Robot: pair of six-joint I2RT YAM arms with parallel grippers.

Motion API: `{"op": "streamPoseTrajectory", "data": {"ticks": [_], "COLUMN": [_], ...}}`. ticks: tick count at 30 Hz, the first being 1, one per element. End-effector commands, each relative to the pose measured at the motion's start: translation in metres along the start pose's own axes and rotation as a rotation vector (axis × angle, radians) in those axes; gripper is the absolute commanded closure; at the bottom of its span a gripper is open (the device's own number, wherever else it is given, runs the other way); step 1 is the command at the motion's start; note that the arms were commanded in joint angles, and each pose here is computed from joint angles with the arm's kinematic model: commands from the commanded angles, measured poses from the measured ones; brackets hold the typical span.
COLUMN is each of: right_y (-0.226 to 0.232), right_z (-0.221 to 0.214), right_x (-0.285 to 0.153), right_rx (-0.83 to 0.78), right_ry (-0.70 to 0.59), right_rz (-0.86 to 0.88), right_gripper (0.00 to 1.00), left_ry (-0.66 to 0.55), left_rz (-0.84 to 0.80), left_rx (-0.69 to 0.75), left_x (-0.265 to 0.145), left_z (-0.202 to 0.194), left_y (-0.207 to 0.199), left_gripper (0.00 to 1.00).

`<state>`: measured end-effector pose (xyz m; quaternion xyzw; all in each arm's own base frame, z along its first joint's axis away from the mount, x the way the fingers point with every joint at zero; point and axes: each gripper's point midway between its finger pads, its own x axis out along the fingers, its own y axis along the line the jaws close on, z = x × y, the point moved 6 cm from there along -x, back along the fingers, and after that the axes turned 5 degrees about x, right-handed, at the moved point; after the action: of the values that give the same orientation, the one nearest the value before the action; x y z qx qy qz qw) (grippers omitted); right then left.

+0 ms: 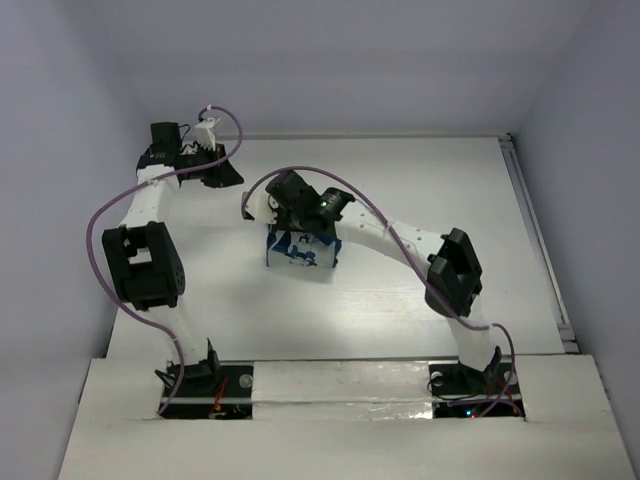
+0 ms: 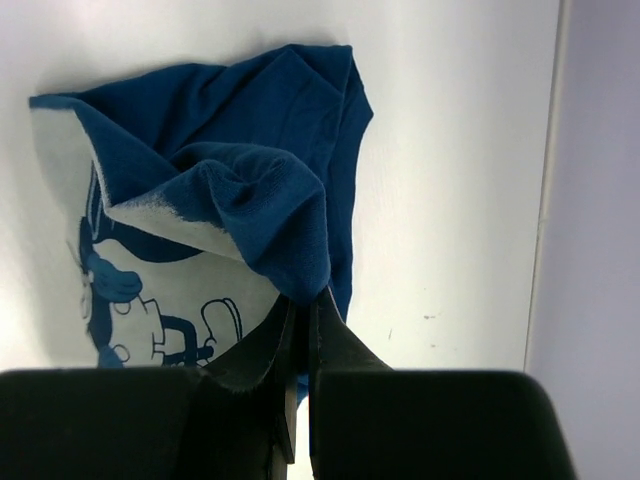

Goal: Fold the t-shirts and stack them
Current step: Fold the long partially folded tshirt into a neat square

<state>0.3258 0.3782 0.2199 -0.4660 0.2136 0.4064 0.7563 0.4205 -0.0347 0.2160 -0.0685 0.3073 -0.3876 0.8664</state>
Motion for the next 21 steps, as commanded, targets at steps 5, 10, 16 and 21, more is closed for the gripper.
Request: {"op": "streamPoseTrajectory", "data": {"ticks": [5,10,16,21], "right_y": [-0.035,-0.053,-0.062,-0.068], "right_z": [0.008,0.004,0.002,-0.009], "right_x": [0.013,0.029,0.046,0.06], "right_rx": [0.003,-0.001,-0.014,-0.01], "right_ry": [-0.041,-0.025,-0.001,0.038], "right_rz": [-0.032,-0.06,-0.064,-0.076], "right_gripper": [1.0,1.0,1.0,1.0], "left_ry": [-0.041,-0.041,-0.037,-0.035], "left_rz": [-0.068,-0.099,-0.11,-0.128], "left_rx": [0.046,0.047,0.039,0.043], "left_x": [-0.023,-0.024,-0.024,-0.025], "left_z": [0.0,-0.005,-0.008,-0.013], "left_y": [-0.032,-0.039,-0.041,-0.046], "left_gripper": [1.0,1.0,1.0,1.0]}}
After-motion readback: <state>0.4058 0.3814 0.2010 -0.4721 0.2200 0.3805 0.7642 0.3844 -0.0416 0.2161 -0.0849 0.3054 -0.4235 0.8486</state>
